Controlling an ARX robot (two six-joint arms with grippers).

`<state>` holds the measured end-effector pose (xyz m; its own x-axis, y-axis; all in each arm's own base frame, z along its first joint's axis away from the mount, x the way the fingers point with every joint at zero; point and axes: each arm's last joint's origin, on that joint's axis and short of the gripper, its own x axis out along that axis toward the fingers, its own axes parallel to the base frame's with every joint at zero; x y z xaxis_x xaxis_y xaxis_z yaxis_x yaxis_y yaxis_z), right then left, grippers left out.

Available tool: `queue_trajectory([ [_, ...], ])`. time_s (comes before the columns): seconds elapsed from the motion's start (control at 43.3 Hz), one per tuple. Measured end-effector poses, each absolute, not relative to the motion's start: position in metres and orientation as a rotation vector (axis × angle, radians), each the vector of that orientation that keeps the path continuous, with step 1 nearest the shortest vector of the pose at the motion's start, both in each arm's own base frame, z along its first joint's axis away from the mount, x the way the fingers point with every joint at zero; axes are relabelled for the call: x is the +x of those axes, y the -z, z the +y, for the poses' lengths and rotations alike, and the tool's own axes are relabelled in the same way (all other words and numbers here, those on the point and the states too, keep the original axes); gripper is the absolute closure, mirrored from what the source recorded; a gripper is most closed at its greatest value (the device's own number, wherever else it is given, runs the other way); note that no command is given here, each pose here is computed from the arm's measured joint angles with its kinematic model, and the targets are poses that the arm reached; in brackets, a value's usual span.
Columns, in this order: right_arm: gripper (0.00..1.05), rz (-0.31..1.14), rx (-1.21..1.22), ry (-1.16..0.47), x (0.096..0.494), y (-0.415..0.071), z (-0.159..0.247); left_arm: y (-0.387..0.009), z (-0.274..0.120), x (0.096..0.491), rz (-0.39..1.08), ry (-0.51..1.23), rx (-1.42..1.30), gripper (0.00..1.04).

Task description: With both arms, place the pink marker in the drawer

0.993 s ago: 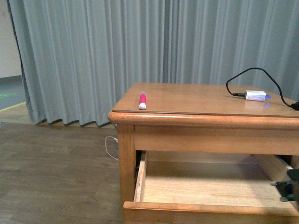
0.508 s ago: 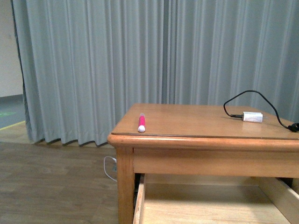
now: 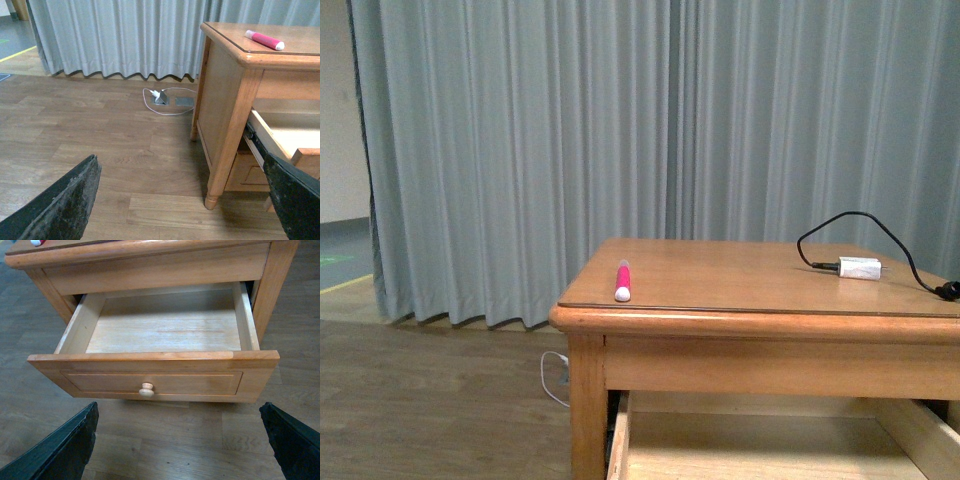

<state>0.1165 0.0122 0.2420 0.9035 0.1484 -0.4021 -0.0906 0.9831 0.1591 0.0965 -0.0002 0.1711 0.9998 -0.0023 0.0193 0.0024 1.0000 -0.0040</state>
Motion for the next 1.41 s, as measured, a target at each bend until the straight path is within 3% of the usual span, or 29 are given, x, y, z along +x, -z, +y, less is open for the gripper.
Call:
queue_trajectory([
  [0.185,0.08,0.426,0.138,-0.124,0.117,-0.242,0.012,-0.171,0.0,0.096,-0.019,0.002,-0.004,0.06],
  [0.323,0.08,0.426,0.139,-0.124,0.117,-0.242,0.012,-0.168,-0.006,0.102,0.124,-0.068,-0.121,0.06],
  [0.416,0.08,0.426,0.139,-0.124,0.117,-0.242,0.012,-0.197,-0.015,0.115,0.12,-0.035,-0.158,0.06],
  [0.577,0.08,0.426,0.14,-0.123,0.117,-0.242,0.012,-0.254,-0.026,0.168,0.096,0.019,-0.122,0.06],
  [0.716,0.08,0.426,0.14,-0.123,0.117,-0.242,0.012,-0.275,-0.039,0.218,0.136,0.056,-0.075,0.06],
  [0.855,0.08,0.426,0.14,-0.124,0.117,-0.242,0.012,-0.297,-0.071,0.295,0.207,0.14,-0.008,0.06],
  [0.97,0.08,0.426,0.14,-0.124,0.117,-0.242,0.012,-0.303,-0.1,0.348,0.274,0.184,0.046,0.06],
  [1.155,0.08,0.426,0.14,-0.124,0.117,-0.242,0.012,-0.3,-0.14,0.4,0.343,0.219,0.101,0.06],
  [1.409,0.08,0.426,0.14,-0.124,0.117,-0.242,0.012,-0.284,-0.174,0.429,0.405,0.235,0.152,0.06],
])
